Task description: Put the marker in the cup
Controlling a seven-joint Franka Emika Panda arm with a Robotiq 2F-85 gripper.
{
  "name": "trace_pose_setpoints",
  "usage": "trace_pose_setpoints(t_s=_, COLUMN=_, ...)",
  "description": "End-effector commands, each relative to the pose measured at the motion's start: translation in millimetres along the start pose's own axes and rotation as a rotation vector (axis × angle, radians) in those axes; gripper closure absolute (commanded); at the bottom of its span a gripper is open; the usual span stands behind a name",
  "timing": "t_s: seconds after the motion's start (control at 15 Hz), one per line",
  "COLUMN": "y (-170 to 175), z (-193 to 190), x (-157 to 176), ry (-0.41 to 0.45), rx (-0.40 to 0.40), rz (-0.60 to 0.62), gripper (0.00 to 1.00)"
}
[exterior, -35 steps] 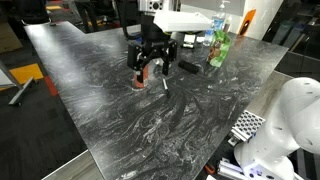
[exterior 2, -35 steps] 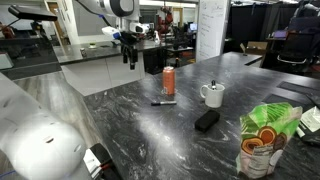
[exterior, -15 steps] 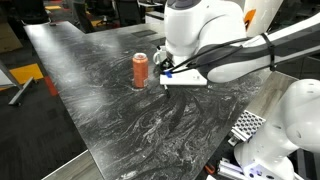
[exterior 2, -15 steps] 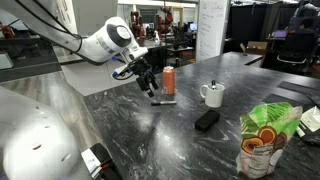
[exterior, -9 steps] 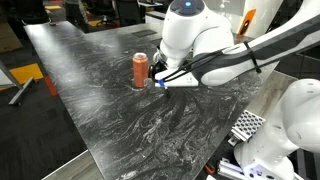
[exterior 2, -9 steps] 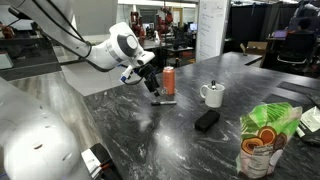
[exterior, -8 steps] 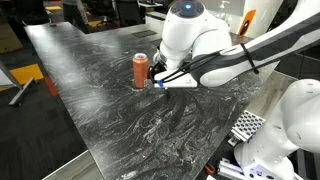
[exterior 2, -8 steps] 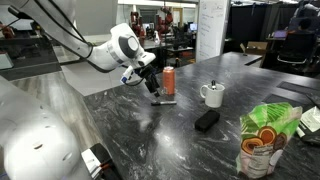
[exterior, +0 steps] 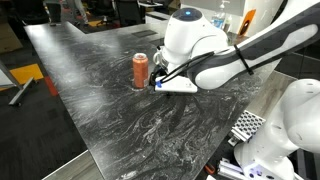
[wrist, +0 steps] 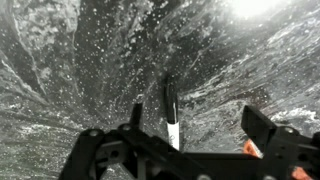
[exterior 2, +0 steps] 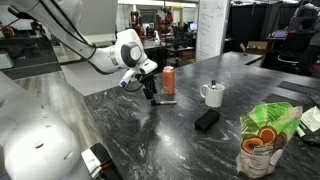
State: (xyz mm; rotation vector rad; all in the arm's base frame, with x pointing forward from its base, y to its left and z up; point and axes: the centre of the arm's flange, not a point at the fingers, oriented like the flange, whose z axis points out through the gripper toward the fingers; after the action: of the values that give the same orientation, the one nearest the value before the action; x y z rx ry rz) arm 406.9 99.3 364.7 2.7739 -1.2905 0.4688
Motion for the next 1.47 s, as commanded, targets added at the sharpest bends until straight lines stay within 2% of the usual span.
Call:
trace_pose_setpoints(t_s=0.0, y=1, z=10, x=-2, ry=-0.032, rx=-0.013, rz=-0.028, gripper=0.00)
trace_pose_setpoints(t_s=0.27, y=-1, z=16, x=-3, ry=-0.011, rx=-0.070, rz=-0.064, gripper=0.00)
trace_pose_setpoints(t_s=0.53, y=1, z=22, x=-4, ry=-0.021, rx=-0.089, rz=-0.074, gripper=0.00)
trace_pose_setpoints(t_s=0.6, y=2, z=24, x=-5, ry=-0.017, rx=-0.095, rz=-0.077, gripper=0.25)
trace_pose_setpoints(t_s=0.73, y=2, z=27, x=-5, ry=-0.007, rx=-0.107, rz=-0.089, gripper=0.34)
trace_pose_setpoints(t_s=1.27, y=0, z=25, x=-4, ry=0.027, rx=-0.122, rz=-0.121, gripper=0.92)
trace_pose_setpoints(t_s=1.4, y=0, z=24, x=-4, ry=0.032, rx=-0.121, rz=-0.118, gripper=1.00)
